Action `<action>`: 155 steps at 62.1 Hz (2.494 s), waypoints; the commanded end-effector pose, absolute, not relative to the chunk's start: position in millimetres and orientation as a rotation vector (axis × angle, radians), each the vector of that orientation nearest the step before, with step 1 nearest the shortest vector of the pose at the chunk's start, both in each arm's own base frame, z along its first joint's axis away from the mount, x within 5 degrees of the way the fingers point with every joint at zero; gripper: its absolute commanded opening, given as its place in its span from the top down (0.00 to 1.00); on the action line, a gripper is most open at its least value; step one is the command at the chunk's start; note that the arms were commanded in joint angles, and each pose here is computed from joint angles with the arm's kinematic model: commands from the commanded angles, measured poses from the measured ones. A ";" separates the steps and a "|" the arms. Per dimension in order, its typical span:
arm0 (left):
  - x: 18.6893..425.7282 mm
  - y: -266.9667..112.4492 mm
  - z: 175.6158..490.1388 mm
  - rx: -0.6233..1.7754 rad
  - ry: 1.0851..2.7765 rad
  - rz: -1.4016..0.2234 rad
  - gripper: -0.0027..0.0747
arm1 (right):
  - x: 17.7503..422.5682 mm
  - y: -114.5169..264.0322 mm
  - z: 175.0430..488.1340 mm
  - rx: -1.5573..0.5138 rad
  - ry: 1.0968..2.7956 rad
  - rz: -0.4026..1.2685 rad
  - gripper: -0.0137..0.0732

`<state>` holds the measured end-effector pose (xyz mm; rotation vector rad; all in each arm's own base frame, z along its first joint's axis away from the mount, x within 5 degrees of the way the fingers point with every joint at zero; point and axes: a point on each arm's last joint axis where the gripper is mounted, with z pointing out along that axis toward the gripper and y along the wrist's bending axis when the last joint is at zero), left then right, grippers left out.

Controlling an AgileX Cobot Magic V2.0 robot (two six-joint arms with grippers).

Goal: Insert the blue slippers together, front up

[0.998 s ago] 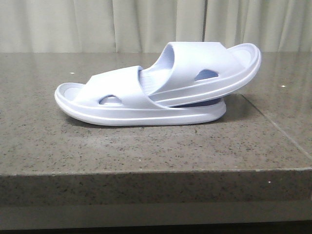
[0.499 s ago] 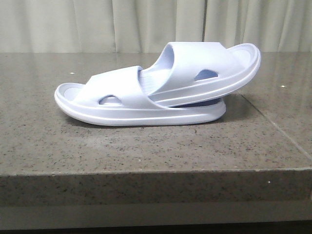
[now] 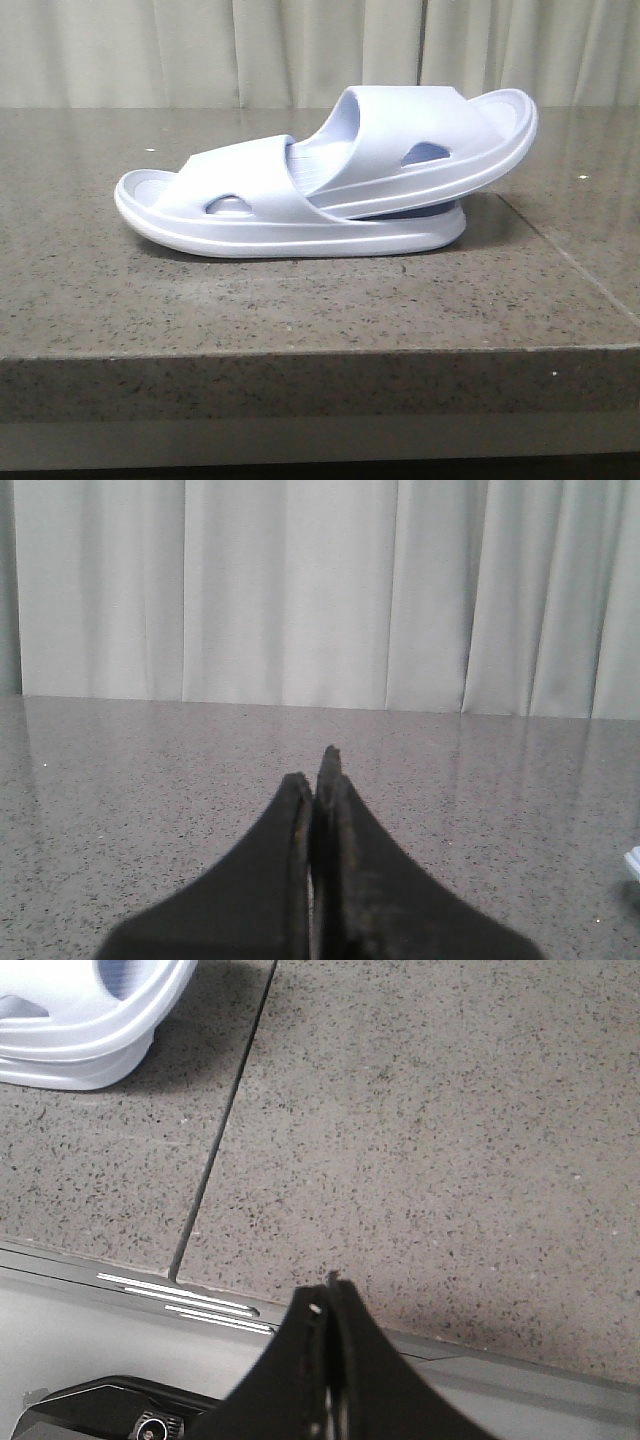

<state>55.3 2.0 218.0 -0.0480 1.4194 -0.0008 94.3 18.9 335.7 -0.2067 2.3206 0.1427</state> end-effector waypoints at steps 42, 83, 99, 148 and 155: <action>52.8 2.2 223.2 -0.051 1.337 -0.010 0.99 | 89.6 14.0 332.2 -0.159 2.036 0.104 0.92; 52.8 2.2 223.2 -0.051 1.337 -0.010 0.99 | 55.5 2.6 223.2 -0.034 1.533 0.033 0.92; 52.8 2.2 223.2 -0.051 1.337 -0.010 0.99 | 54.9 2.4 204.9 -0.031 1.509 0.034 0.92; 52.8 2.2 223.2 -0.051 1.337 -0.010 0.99 | 54.1 1.7 213.1 -0.013 1.418 0.042 0.92; 52.8 2.2 223.2 -0.051 1.337 -0.010 0.99 | 54.0 1.7 213.2 -0.013 1.417 0.042 0.92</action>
